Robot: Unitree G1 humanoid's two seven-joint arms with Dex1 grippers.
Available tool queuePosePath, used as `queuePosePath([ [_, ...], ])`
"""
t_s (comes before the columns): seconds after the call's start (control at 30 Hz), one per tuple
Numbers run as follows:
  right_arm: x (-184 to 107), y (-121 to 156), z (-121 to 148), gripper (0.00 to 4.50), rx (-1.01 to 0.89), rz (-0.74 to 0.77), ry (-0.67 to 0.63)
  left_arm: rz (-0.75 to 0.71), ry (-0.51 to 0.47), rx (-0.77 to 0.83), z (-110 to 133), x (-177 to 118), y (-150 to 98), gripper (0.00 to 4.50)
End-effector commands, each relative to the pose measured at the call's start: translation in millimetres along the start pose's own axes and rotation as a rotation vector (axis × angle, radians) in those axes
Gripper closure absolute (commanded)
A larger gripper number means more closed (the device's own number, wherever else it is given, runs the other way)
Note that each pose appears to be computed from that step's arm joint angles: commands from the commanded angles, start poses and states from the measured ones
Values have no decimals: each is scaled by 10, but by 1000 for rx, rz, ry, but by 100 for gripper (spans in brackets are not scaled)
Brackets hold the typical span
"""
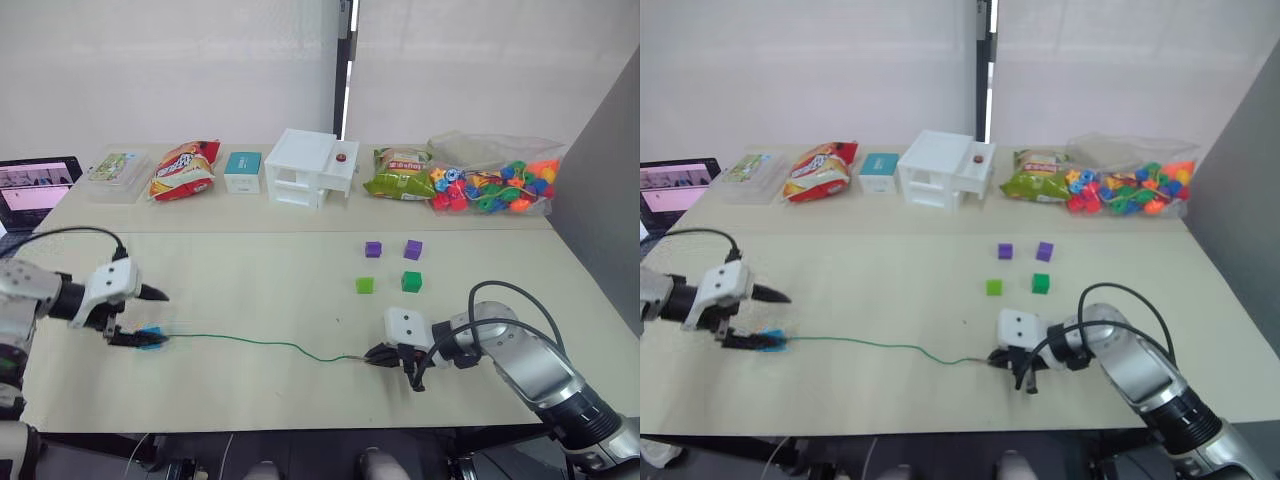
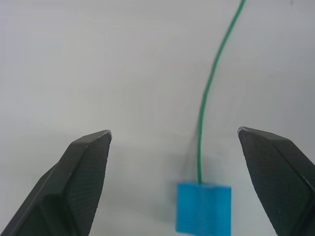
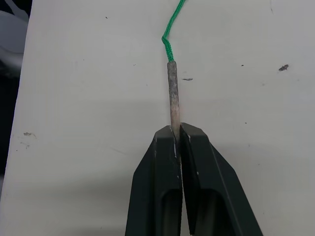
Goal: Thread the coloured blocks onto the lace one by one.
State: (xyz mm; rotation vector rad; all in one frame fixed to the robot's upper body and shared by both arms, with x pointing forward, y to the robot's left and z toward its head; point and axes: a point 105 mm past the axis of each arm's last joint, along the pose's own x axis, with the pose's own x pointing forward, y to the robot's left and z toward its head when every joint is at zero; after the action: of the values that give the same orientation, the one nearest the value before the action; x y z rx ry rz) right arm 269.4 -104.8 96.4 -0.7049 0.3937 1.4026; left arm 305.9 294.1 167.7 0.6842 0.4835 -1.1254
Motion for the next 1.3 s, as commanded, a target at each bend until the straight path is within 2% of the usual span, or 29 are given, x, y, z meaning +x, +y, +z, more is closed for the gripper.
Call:
queuePosePath([
  [0.03,-18,-12,81,450,-33,-8,-17,-63,-83,1,355,0,-99,20],
  [0.13,3,-19,106,450,-31,-11,-21,-213,-208,16,715,397,-524,20],
  [0.23,23,-25,124,450,-27,-16,-21,-242,-302,12,917,830,-845,20],
  [0.3,34,-21,130,450,-21,-16,-20,-186,-342,-3,1037,1131,-907,20],
  [0.4,37,-6,142,450,-12,-15,-16,-109,-349,-29,1176,1489,-942,20],
  [0.47,38,1,146,450,-13,-16,-6,-117,-343,10,1251,1666,-1039,20],
  [0.7,44,-5,165,450,-17,-19,19,-180,-253,31,1275,2023,-1155,20],
  [0.77,50,-9,169,450,-21,-20,26,-165,-237,37,1281,2063,-1099,20],
  [1.0,59,-14,193,450,-21,-27,25,-199,-233,52,1317,2124,-1133,20],
  [1.1,59,-14,195,450,-19,-28,24,-202,-234,54,1323,2125,-1130,104],
  [1.3,56,-18,182,450,-18,-30,28,-206,-228,57,1309,2128,-1121,306],
])
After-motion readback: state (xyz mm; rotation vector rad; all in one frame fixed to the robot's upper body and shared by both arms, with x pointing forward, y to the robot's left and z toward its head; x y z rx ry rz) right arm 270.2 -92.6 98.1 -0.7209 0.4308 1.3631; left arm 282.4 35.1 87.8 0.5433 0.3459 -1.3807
